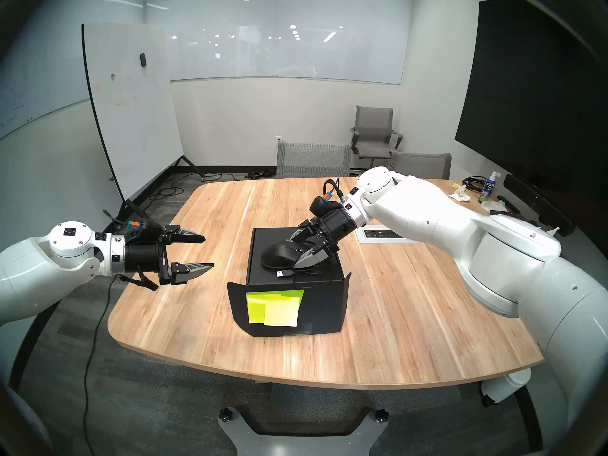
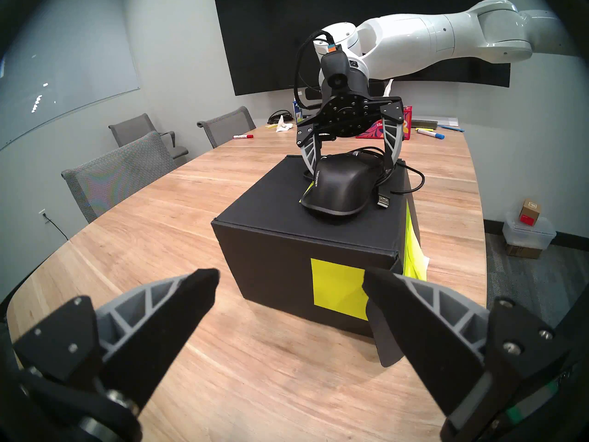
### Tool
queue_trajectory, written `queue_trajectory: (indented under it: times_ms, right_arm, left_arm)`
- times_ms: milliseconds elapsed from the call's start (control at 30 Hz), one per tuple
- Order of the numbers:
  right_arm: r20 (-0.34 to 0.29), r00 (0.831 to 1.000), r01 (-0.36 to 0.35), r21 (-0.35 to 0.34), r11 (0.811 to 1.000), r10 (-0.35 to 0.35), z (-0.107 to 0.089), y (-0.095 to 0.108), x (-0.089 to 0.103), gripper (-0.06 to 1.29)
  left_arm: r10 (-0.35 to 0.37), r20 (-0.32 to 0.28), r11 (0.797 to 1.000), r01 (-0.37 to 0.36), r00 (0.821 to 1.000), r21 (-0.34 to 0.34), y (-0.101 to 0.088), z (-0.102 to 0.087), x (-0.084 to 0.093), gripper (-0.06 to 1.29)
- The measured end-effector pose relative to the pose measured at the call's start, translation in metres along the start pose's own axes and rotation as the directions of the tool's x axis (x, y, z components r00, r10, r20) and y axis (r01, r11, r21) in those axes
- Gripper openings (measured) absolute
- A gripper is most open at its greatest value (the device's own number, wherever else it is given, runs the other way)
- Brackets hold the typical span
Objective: Open the box and place the mouse inside
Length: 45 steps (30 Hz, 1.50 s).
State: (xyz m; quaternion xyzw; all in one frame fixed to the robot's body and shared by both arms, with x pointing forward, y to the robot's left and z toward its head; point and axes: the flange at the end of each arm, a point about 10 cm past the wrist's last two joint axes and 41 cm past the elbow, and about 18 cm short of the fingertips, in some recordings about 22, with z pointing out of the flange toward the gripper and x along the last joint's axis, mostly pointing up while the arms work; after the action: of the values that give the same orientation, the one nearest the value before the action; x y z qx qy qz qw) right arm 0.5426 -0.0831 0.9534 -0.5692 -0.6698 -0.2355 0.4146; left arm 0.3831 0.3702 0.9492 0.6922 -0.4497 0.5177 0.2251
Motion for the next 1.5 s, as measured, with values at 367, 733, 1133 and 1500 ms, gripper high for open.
queue_trajectory:
  times_ms: [367,733,1133,1500]
  right_arm:
    - [0.053,0.998,-0.014,0.001,1.0,0.014,0.002,0.001,0.008,1.23]
    - [0.08,0.996,-0.048,-0.026,0.999,0.05,0.002,0.009,0.008,1.23]
    - [0.098,0.994,-0.041,-0.037,0.998,0.044,0.003,0.014,0.014,0.62]
    - [0.121,0.992,-0.016,-0.016,1.0,0.018,0.007,0.01,0.021,0.59]
  left_arm:
    - [0.0,0.0,1.0,0.0,1.0,0.0,0.0,0.0,0.0,1.23]
    - [0.0,0.0,1.0,0.0,1.0,0.0,0.0,0.0,0.0,1.23]
    - [0.0,0.0,1.0,0.0,1.0,0.0,0.0,0.0,0.0,1.23]
    - [0.0,0.0,1.0,0.0,1.0,0.0,0.0,0.0,0.0,1.23]
